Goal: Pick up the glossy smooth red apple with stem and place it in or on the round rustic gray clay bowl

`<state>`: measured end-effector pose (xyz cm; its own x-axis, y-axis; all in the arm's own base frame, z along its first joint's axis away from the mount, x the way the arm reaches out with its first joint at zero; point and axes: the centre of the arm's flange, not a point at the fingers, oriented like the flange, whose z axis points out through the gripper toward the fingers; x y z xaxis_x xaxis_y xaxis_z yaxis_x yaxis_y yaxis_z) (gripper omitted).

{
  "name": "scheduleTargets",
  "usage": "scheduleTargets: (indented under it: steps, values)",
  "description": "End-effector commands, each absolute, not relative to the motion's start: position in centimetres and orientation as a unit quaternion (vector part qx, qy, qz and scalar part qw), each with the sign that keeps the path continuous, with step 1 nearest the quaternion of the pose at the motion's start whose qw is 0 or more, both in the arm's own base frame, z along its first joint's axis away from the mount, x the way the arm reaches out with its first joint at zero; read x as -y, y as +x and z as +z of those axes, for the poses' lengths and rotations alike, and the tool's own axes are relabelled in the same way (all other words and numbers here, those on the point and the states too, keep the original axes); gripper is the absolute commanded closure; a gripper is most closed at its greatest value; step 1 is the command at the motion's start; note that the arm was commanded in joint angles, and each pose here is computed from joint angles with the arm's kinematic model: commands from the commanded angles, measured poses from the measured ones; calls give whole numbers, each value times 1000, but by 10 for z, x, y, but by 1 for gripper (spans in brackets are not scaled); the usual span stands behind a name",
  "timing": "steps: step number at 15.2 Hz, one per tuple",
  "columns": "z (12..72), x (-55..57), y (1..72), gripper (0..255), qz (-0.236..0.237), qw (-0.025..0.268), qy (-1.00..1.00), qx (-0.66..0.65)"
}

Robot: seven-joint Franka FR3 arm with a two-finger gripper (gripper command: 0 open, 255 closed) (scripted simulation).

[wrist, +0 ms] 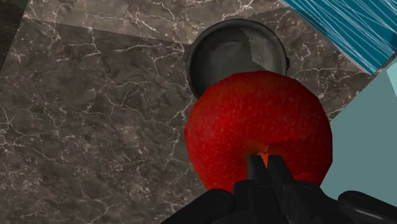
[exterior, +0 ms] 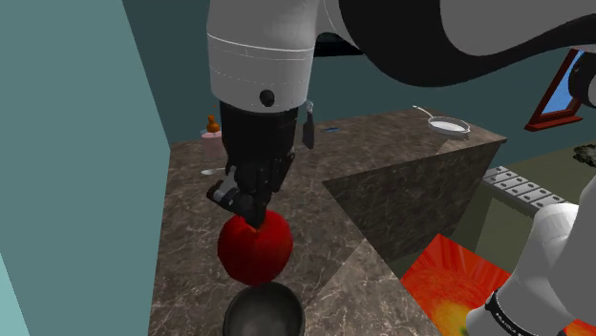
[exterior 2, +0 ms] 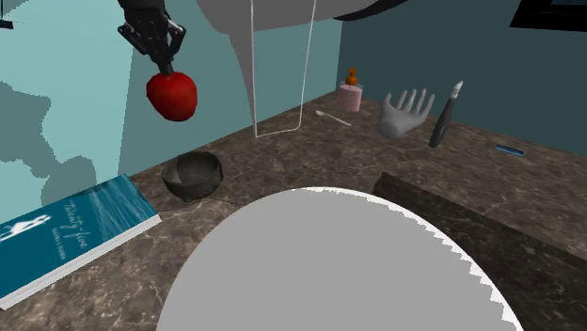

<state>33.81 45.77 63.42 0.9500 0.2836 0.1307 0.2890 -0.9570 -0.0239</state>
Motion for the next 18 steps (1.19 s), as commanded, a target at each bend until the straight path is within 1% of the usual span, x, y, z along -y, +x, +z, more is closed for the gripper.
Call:
scheduleTargets:
  steps: [1,18]
  values:
    - [630,-467,330,255,-63,21,-987,144]
    - [540,-467,330,255,-63,21,-987,144]
